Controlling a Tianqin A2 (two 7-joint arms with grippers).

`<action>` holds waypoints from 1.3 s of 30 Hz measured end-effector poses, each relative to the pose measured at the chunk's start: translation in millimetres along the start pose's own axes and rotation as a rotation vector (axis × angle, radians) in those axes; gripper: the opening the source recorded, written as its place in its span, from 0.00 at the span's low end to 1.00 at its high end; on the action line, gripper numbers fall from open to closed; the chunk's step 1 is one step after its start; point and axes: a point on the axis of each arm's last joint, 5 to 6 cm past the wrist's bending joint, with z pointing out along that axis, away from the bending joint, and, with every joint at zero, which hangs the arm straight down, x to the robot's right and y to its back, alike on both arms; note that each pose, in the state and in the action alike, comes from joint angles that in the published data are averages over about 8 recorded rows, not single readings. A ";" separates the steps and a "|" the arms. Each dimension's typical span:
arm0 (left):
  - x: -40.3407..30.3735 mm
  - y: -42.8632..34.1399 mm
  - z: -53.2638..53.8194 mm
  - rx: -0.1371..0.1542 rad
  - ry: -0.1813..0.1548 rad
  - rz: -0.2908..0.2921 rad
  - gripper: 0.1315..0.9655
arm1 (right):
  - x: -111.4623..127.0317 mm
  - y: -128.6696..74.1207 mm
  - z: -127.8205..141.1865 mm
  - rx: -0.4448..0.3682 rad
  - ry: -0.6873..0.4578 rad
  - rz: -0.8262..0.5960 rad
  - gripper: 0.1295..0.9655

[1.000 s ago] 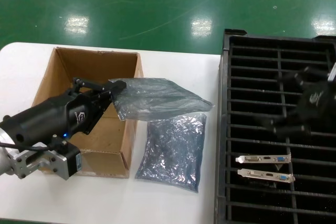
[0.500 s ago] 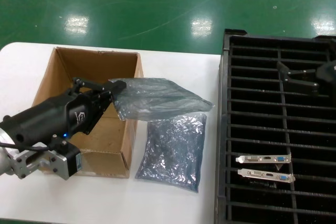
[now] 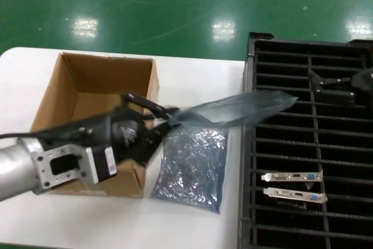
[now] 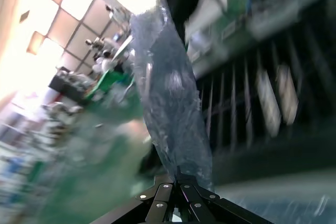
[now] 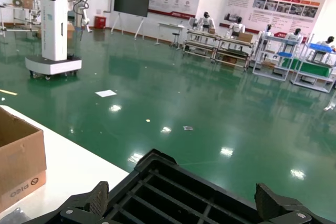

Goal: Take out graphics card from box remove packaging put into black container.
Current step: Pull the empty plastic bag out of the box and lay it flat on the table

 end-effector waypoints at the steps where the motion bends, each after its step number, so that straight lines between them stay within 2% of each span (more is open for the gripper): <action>1: -1.0 -1.5 2.3 0.022 0.022 -0.064 0.01 | 0.0 0.0 0.0 0.000 0.000 0.000 0.98; 3: -1.6 -2.5 7.6 0.061 0.071 -0.211 0.01 | 0.0 0.0 0.0 0.000 0.000 0.000 0.99; 5: -1.9 -1.3 13.3 0.085 0.117 -0.359 0.01 | 0.0 0.0 0.0 0.000 0.000 0.000 1.00; 7: -1.5 1.9 19.7 0.088 0.157 -0.500 0.01 | 0.0 0.0 0.0 0.000 0.000 0.000 1.00; 8: -0.7 4.5 23.2 0.081 0.174 -0.565 0.01 | 0.0 0.0 0.0 0.000 0.000 0.000 1.00; 11: 3.7 15.0 34.3 0.028 0.218 -0.726 0.01 | 0.0 0.0 0.0 0.000 0.000 0.000 1.00; 13: 7.4 23.6 41.5 -0.025 0.240 -0.800 0.01 | 0.0 0.0 0.0 0.000 0.000 0.000 1.00; 15: 11.4 33.4 47.8 -0.090 0.258 -0.850 0.01 | 0.0 0.0 0.0 0.000 0.000 0.000 1.00; 21: 18.8 65.8 63.3 -0.288 0.282 -0.901 0.01 | 0.0 0.0 0.0 0.000 0.000 0.000 1.00; 23: 19.6 76.0 69.3 -0.339 0.282 -0.902 0.01 | 0.0 0.0 0.0 0.000 0.000 0.000 1.00; 25: 19.8 84.7 76.4 -0.374 0.282 -0.898 0.01 | 0.0 0.0 0.0 0.000 0.000 0.000 1.00; 27: 19.6 91.0 83.6 -0.392 0.281 -0.892 0.01 | 0.0 0.0 0.0 0.000 0.000 0.000 1.00; 30: 18.2 96.8 93.3 -0.398 0.282 -0.883 0.02 | 0.0 0.0 0.0 0.000 0.000 0.000 1.00; 34: 15.0 100.6 101.0 -0.397 0.283 -0.874 0.04 | 0.0 0.0 0.0 0.000 0.000 0.000 1.00; 39: 9.0 102.4 103.2 -0.389 0.277 -0.867 0.08 | 0.0 0.0 0.0 0.000 0.000 0.000 1.00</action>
